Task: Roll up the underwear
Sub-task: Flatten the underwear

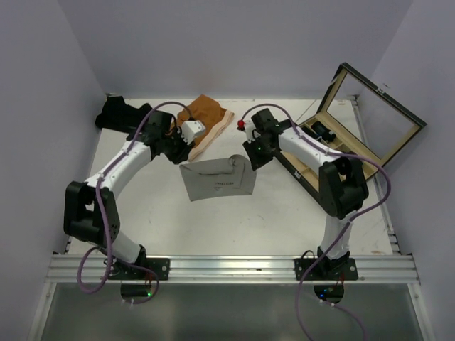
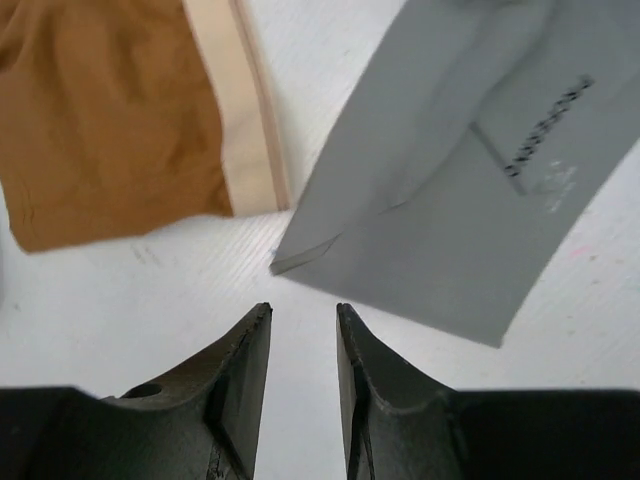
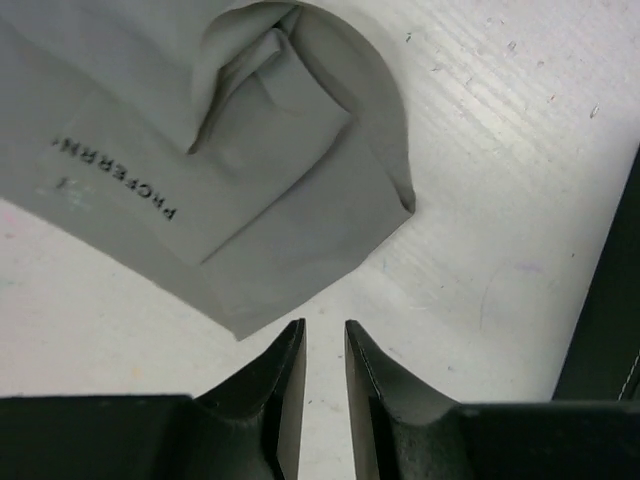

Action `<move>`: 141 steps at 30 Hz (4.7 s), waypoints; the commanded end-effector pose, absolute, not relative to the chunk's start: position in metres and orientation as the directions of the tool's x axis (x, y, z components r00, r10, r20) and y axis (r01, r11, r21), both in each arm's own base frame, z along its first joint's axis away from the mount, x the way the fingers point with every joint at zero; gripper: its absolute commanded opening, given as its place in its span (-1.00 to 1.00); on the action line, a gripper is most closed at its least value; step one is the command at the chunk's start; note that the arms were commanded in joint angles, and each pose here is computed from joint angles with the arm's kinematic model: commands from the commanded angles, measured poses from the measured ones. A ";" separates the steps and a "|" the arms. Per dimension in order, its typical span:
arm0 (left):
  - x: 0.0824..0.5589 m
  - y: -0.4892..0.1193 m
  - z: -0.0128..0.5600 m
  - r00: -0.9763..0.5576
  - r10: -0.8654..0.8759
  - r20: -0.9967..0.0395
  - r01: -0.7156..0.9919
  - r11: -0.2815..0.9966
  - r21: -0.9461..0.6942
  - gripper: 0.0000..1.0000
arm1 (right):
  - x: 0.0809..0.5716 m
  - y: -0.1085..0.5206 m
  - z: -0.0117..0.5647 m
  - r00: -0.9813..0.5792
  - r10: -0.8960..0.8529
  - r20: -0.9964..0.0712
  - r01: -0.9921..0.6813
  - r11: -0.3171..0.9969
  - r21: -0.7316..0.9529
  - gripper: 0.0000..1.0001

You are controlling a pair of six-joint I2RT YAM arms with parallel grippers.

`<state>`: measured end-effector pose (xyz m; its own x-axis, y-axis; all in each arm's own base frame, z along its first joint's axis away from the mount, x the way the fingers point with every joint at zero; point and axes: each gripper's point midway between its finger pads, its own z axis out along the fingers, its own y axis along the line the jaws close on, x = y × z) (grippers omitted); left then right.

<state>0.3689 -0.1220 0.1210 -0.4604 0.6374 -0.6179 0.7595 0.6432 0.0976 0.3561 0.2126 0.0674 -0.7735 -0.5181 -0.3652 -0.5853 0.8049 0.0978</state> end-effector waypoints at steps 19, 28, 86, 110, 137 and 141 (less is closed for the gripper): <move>0.302 -0.179 0.016 -0.545 0.686 -0.482 0.818 0.560 -0.128 -0.27 | 0.309 0.221 -0.005 -0.894 -0.407 -0.187 -0.445 0.854 0.268 -0.86; 0.270 -0.132 -0.010 -0.556 0.763 -0.332 0.815 0.579 -0.035 -0.29 | 0.289 0.204 -0.017 -0.889 -0.440 -0.127 -0.458 0.855 0.244 -0.89; 0.254 -0.131 0.012 -0.382 0.830 -0.407 0.901 0.433 0.036 -0.23 | 0.282 0.182 0.000 -0.784 -0.598 -0.165 -0.619 0.770 0.155 -0.95; 0.311 -0.230 0.086 -0.229 0.660 -0.716 0.938 0.346 0.019 -0.22 | 0.279 0.217 0.096 -0.683 -0.586 -0.435 -0.723 0.628 0.289 -0.76; 0.320 -0.282 0.039 -0.167 0.726 -0.667 0.968 0.249 0.029 -0.80 | 0.291 0.182 0.090 -0.765 -0.516 -0.385 -0.636 0.700 0.325 -0.75; 0.320 -0.287 0.064 -0.150 0.697 -0.701 0.970 0.242 0.032 -0.90 | 0.288 0.183 0.089 -0.761 -0.523 -0.384 -0.643 0.688 0.337 -0.75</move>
<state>0.3080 -0.2696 0.0235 -0.2011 0.7535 -0.6260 0.9680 0.2510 -0.0089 0.2847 0.1775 0.0778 -0.7749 -0.5225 -0.3557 -0.6259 0.7128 0.3164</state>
